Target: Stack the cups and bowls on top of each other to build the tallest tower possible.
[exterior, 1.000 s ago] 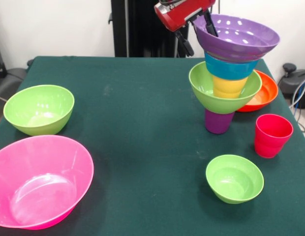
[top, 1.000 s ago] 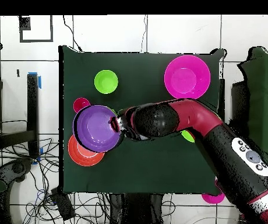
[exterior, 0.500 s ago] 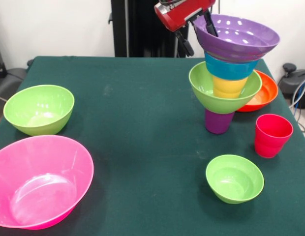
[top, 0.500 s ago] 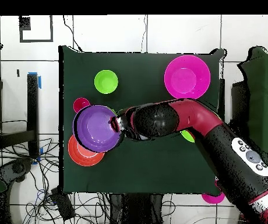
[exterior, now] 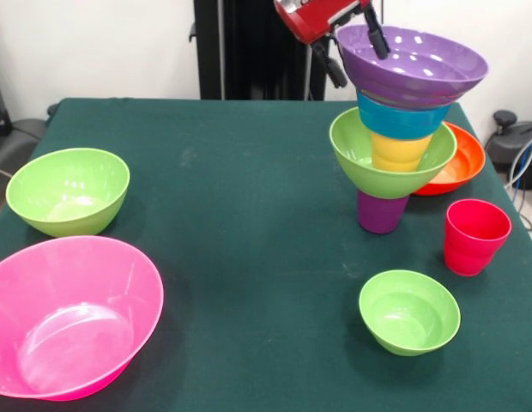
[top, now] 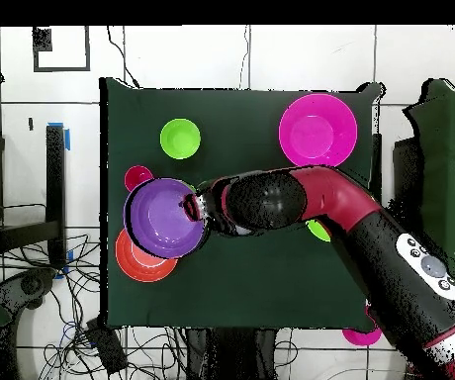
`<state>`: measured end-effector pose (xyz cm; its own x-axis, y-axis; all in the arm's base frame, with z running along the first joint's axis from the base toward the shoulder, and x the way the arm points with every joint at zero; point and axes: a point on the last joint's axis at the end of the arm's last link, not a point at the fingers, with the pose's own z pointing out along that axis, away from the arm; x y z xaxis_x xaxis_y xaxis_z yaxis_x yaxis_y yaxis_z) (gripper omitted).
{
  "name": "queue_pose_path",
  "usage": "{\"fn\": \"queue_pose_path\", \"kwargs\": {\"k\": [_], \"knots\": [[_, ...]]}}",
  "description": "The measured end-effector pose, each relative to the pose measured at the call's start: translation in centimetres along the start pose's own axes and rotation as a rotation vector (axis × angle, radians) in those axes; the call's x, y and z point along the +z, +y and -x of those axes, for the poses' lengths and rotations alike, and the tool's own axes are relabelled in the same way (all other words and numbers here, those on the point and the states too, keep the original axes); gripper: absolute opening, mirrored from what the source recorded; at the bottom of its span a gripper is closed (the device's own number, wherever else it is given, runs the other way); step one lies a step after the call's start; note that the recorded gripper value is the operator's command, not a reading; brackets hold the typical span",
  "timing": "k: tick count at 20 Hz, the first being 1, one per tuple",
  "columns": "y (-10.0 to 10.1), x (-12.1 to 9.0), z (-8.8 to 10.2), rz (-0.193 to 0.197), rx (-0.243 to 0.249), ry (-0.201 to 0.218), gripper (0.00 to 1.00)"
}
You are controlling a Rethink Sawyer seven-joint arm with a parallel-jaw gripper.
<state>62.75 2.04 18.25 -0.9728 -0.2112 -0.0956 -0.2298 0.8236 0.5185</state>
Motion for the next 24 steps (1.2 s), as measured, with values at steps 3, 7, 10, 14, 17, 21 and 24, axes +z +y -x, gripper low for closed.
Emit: {"fn": "queue_pose_path", "kwargs": {"k": [3, 7, 10, 14, 17, 21, 24], "knots": [[0.7, -0.9, 0.7, 0.013, 0.013, -0.010, 1.00], [1.1, -1.7, 1.1, 0.014, 0.019, -0.018, 1.00], [1.2, -1.9, 1.1, 0.007, 0.018, -0.020, 1.00], [1.2, -2.1, 1.2, -0.002, 0.015, -0.022, 1.00], [1.3, -2.5, 1.2, -0.006, 0.016, -0.021, 1.00], [1.6, -3.0, 1.3, -0.010, 0.020, -0.016, 1.00], [1.7, -3.4, 1.3, -0.011, 0.022, -0.003, 1.00]]}}
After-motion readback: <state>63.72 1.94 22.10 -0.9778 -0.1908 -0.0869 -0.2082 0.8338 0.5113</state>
